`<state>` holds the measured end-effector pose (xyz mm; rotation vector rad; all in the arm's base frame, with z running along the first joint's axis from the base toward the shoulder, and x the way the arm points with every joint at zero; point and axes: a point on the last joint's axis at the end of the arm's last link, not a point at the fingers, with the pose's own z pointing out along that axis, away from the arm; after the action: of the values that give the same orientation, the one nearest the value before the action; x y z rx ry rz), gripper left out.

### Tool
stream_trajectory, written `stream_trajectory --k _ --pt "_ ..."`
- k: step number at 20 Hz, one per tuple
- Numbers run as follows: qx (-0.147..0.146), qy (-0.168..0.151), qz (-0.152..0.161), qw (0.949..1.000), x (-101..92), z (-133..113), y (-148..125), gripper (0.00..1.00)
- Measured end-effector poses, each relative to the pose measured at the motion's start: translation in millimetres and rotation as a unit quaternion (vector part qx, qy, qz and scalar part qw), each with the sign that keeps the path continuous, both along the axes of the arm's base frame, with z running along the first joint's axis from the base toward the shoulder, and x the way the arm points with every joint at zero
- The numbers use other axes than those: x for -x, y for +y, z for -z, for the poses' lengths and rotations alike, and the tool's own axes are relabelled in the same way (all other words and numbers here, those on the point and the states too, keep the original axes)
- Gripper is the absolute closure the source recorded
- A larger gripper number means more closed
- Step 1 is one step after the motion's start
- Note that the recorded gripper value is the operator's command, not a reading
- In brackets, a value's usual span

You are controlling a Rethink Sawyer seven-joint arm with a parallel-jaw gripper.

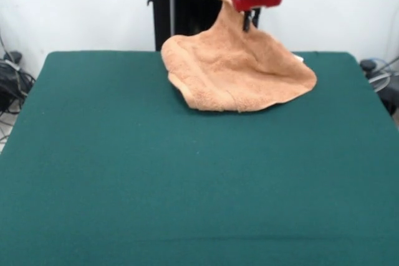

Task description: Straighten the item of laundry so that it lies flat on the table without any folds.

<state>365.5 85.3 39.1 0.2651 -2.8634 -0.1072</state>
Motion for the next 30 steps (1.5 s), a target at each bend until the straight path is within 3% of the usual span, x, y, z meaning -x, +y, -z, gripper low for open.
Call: stream_trajectory --k 3,4,22,25,27,29,30 --pt "0.002 -0.006 0.002 1.0000 -9.9 6 -3 1.00" --pt "0.007 -0.012 0.005 0.9999 -17.2 7 -8 0.00" --pt "0.011 -0.018 0.014 0.9997 -30.7 8 -12 0.00" --pt "0.013 -0.004 0.025 0.9996 -39.8 6 -13 0.00" --pt "0.017 0.032 0.033 0.9988 -56.3 -1 -15 0.00" --pt "0.019 0.047 0.035 0.9981 -62.3 -4 -15 0.00" --pt "0.021 0.073 0.035 0.9965 -73.6 -11 -16 0.00"
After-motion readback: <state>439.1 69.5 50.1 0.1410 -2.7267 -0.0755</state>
